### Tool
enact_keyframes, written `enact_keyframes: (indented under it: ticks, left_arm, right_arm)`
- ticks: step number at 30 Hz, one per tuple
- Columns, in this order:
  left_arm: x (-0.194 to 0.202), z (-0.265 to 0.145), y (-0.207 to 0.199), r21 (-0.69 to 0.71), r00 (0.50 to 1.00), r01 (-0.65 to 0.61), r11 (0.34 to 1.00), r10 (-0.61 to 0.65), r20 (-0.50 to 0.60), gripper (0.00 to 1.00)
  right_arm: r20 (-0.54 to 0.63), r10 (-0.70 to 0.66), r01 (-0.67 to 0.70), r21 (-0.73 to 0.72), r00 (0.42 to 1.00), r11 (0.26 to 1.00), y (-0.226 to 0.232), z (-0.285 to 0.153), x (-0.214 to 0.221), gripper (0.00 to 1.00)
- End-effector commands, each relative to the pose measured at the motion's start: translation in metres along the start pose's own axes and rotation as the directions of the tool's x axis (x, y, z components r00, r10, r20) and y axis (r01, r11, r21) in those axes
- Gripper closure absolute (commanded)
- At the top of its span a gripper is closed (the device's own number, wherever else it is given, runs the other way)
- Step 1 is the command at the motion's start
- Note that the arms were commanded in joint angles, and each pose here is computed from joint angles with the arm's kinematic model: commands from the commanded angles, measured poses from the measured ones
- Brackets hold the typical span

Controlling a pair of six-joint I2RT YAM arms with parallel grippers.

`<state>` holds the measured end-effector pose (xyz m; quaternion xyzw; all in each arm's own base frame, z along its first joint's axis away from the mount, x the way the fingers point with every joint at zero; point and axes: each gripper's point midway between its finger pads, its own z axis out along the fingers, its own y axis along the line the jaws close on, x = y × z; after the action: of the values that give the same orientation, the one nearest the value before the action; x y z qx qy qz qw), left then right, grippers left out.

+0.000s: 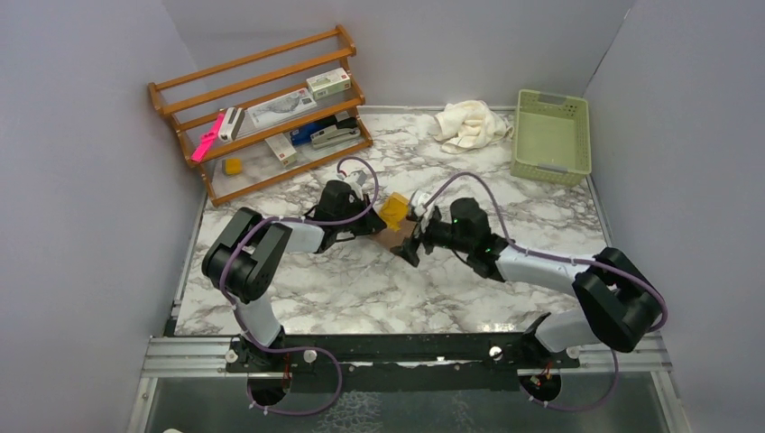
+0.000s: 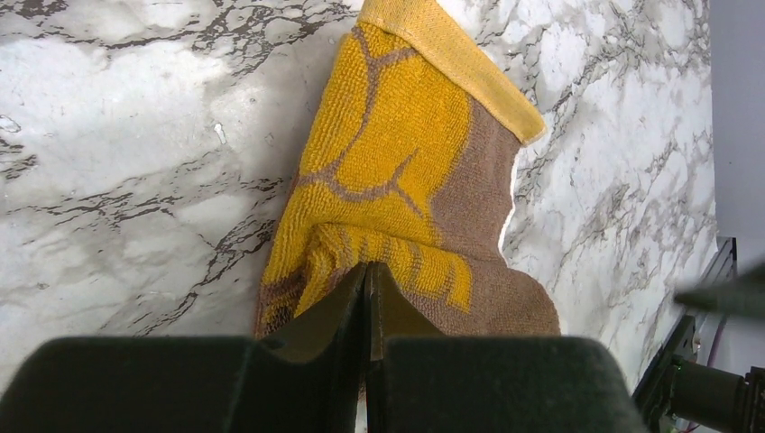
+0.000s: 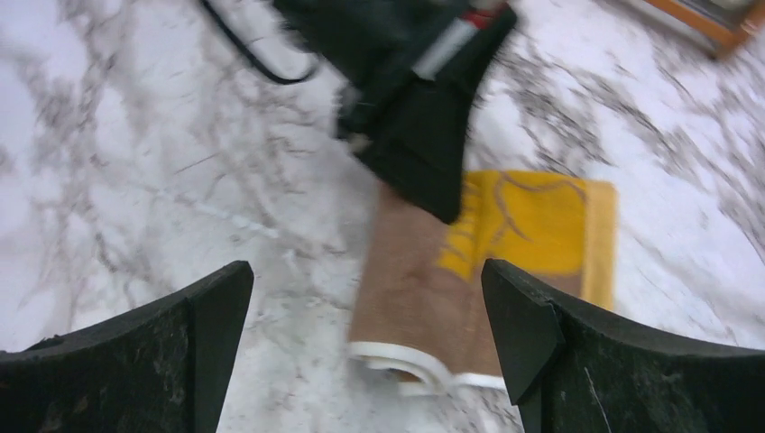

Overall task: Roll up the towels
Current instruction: Roll the towel at the center of the board.

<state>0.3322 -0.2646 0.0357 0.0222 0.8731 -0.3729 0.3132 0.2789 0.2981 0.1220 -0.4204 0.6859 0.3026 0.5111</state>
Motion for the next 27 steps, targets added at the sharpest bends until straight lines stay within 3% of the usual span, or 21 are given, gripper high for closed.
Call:
enact_keyframes:
  ticks: [1, 7, 16, 27]
  left_arm:
    - [0.020, 0.002, 0.022, -0.087, 0.998, -0.003, 0.996, -0.003, -0.062, 0.93]
    - [0.022, 0.002, 0.024, -0.094, 0.998, -0.005, 0.996, -0.002, -0.070, 0.93]
    - [0.020, 0.000, 0.024, -0.106, 0.997, -0.015, 0.994, 0.007, -0.073, 0.93]
    - [0.014, -0.003, 0.023, -0.123, 0.996, -0.038, 0.992, 0.028, -0.080, 0.93]
  right_arm:
    - [-0.022, -0.313, 0.314, 0.030, 0.949, 0.949, 0.014, 0.008, -0.007, 0.00]
    - [-0.196, -0.344, 0.363, 0.068, 0.918, 0.929, 0.009, 0.026, 0.036, 0.00]
    - [-0.330, -0.323, 0.385, 0.141, 0.887, 0.912, -0.013, 0.039, 0.057, 0.11]
    - [-0.497, -0.197, 0.278, 0.095, 0.845, 0.956, -0.007, 0.046, 0.095, 0.44]
